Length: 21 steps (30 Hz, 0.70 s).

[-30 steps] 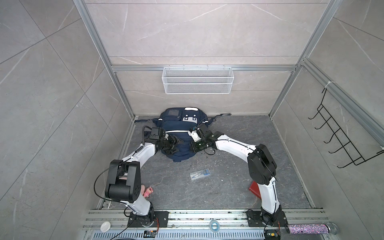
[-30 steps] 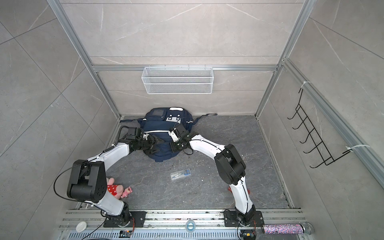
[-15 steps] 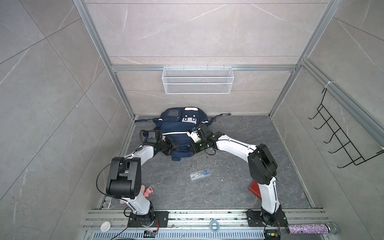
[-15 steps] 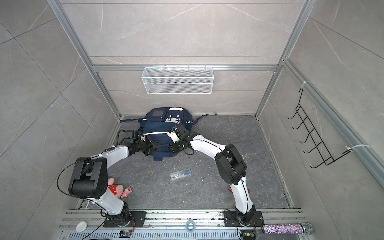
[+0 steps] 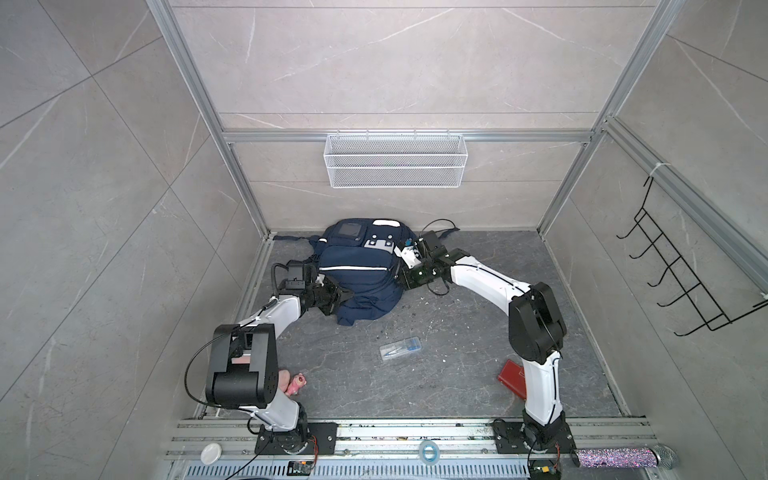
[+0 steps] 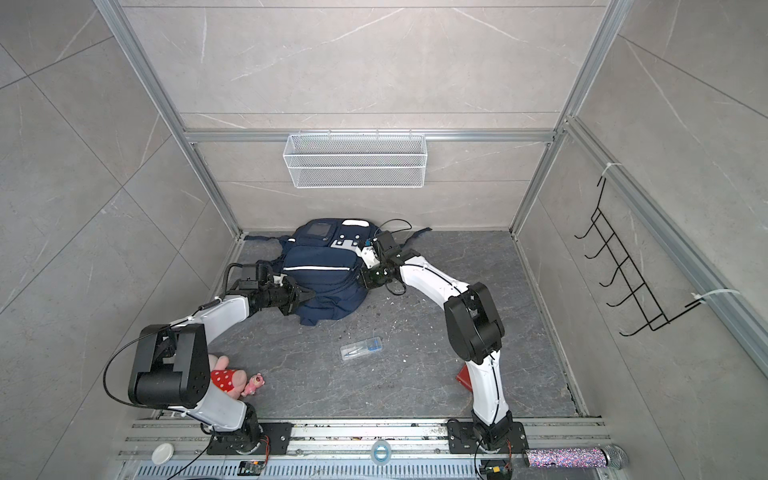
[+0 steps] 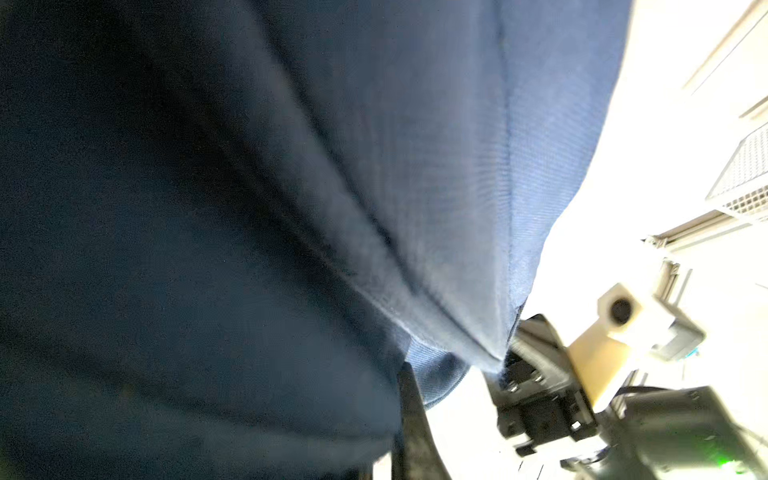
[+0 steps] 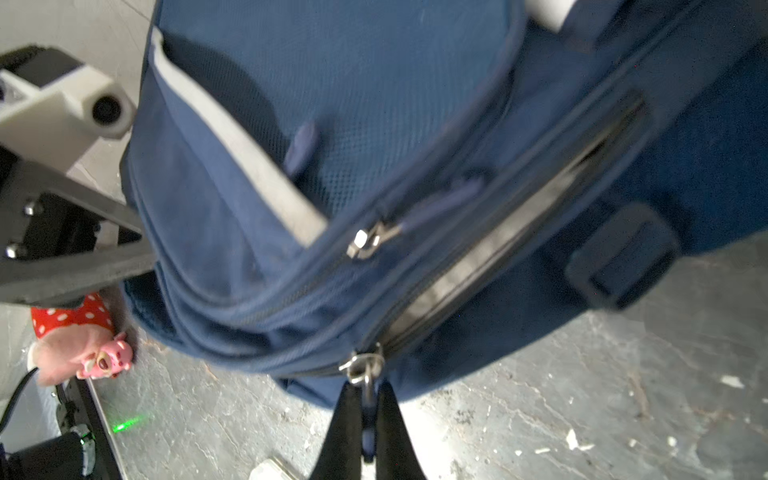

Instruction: Pack the student bag

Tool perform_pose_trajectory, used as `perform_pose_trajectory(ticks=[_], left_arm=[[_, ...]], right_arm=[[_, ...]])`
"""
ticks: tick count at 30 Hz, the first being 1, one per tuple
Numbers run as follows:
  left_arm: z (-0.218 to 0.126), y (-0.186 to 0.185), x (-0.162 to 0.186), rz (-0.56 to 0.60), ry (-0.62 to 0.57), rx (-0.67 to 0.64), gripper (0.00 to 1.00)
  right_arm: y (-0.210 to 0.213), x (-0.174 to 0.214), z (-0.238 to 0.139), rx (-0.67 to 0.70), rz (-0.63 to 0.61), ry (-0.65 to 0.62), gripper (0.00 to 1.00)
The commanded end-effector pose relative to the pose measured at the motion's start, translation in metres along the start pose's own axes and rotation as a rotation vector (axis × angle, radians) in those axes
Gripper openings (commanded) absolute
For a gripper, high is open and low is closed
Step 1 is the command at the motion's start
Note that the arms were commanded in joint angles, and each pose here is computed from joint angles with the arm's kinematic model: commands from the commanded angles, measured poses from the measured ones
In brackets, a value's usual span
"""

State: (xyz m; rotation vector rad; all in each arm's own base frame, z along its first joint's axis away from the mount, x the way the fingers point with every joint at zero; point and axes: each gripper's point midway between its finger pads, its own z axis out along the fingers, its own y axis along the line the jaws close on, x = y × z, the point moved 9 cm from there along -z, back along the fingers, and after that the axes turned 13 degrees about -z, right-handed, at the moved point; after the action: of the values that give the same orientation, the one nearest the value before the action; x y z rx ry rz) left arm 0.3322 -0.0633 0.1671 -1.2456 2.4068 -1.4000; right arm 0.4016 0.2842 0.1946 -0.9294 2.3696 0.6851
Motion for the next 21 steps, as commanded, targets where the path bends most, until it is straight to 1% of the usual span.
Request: perform_pose_trajectory(ticks=[1,7,11,17,21], left_arm=[[-0.026,0.005,-0.007,0.042,-0.117,-0.078,0.00],[-0.035,0.000,0.000,0.101,-0.100,-0.097,0.00],[-0.039,-0.004,0.003,0.129,-0.090,-0.114,0.00],[-0.040,-0.009,0.004,0.160,-0.063,-0.126,0.00],[-0.041,-0.010,0.004,0.171,-0.056,-0.146,0.00]], right_arm=[[-0.053,-0.011,-0.014,0.180,0.063,-0.016,0.00],[-0.084,-0.014,-0.010,0.267,0.141,0.014,0.00],[-0.096,-0.014,-0.009,0.274,0.172,-0.008,0.00],[-0.099,-0.017,-0.005,0.259,0.143,0.003,0.00],[-0.091,-0.015,-0.007,0.212,0.099,-0.029,0.00]])
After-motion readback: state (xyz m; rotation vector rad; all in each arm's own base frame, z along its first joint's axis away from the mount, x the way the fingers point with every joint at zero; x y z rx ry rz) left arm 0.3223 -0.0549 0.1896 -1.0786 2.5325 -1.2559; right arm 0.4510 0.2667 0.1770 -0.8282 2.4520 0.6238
